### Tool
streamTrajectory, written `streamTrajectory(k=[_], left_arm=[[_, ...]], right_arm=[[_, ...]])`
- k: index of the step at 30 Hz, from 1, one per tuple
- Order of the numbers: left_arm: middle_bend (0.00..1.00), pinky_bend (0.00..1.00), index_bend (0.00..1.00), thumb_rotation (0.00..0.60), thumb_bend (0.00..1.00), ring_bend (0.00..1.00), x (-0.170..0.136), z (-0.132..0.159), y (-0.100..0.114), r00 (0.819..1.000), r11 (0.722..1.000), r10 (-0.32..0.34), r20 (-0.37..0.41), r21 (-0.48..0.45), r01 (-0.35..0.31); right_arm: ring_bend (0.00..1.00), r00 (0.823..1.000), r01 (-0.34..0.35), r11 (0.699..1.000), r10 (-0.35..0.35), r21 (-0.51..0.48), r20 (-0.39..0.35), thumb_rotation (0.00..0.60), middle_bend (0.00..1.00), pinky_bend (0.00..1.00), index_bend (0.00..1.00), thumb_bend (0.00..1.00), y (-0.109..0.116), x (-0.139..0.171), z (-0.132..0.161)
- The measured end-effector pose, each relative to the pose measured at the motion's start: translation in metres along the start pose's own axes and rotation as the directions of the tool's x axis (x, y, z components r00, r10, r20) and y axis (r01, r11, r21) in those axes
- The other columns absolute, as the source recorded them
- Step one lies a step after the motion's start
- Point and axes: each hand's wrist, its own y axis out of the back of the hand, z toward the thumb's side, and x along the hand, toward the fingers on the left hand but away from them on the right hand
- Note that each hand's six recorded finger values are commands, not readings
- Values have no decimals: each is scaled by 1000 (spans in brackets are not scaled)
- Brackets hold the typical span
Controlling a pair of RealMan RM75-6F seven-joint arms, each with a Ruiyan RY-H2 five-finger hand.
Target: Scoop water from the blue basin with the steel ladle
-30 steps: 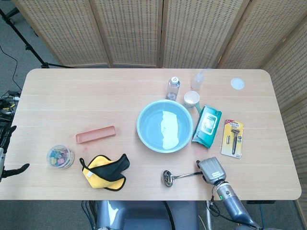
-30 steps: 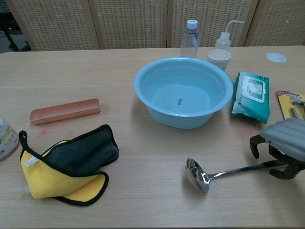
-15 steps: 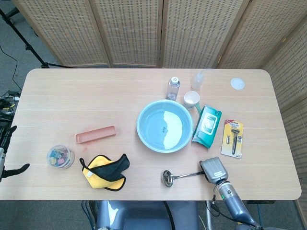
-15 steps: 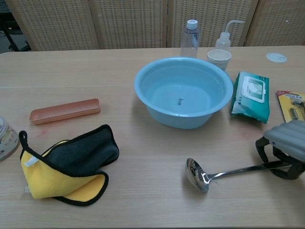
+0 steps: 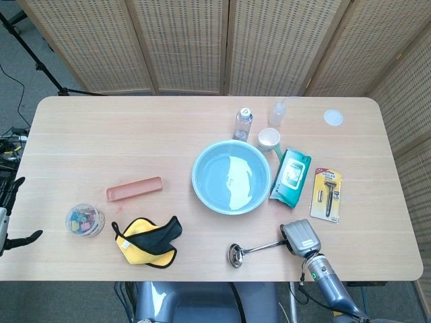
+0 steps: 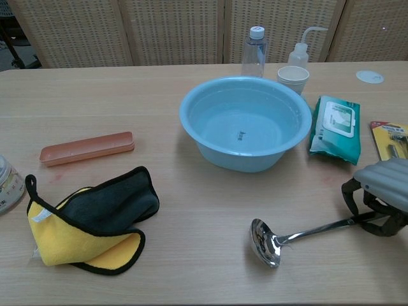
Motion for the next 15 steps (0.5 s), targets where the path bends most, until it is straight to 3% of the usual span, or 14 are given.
streamTrajectory(k=[6,15], left_arm=[[0,0,0,600,0,0,-1,1,0,1000,1000,-3,3,-2,3],[0,0,0,600,0,0,-1,1,0,1000,1000,-5,5,-4,5]], right_arm=[[842,1000,21,999,-21,-31,-8,600,916,1000,764,855,10,7,-7],[842,999,34,996,-34,-84,-6,600,916,1000,798,930,25,19,-20]])
